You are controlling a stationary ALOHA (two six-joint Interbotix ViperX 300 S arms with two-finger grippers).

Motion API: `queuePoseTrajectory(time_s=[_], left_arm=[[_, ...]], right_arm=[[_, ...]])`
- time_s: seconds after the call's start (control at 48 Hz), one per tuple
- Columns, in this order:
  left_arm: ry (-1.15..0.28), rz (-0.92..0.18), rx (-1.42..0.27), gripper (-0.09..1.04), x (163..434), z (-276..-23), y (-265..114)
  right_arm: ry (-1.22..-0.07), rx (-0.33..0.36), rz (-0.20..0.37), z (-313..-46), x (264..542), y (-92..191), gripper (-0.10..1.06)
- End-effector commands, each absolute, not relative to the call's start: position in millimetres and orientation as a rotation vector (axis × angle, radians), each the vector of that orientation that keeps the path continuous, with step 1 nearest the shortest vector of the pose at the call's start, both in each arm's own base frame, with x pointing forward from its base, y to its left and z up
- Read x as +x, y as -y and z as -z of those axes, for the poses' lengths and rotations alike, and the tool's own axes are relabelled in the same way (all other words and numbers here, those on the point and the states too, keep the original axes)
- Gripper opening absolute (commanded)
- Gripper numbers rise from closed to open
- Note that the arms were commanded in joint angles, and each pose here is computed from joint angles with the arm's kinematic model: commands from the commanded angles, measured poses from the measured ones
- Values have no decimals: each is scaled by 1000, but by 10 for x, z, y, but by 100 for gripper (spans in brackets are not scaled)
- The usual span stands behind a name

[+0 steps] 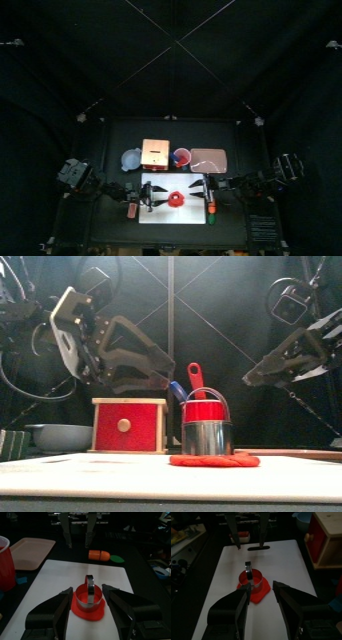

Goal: Get the cutter from the drawer then cut the dough then place the extra dough in the bowl
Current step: Cut the dough

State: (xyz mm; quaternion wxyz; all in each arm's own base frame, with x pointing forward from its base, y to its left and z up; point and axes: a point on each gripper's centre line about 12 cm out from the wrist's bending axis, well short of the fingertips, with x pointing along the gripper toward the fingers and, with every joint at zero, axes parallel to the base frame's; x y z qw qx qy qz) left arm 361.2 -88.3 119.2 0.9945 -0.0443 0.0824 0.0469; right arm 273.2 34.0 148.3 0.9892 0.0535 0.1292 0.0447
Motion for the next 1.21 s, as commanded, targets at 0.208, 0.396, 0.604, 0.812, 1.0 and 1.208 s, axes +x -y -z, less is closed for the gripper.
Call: queuePoseTrajectory(time_s=[0.208, 0.396, 0.604, 0.812, 1.0, 1.208], left_arm=[[-142, -88, -97, 86, 3731, -1185, 977], [-150, -90, -102, 86, 3740, -1150, 994], [-160, -117, -116, 86, 3769, -1097, 993], [-161, -123, -117, 86, 3822, -1063, 1004], [-164, -125, -119, 86, 3832, -1048, 1007], [-167, -125, -118, 86, 3843, -1029, 1012]], right_arm=[[-242, 120, -115, -1393, 3005, -510, 79], [-258, 119, -114, -1330, 3091, -534, 79], [-247, 122, -116, -1353, 3131, -546, 79], [-250, 128, -117, -1344, 3160, -561, 79], [-260, 128, -121, -1310, 3211, -583, 78], [-276, 127, -124, -1285, 3248, -606, 78]])
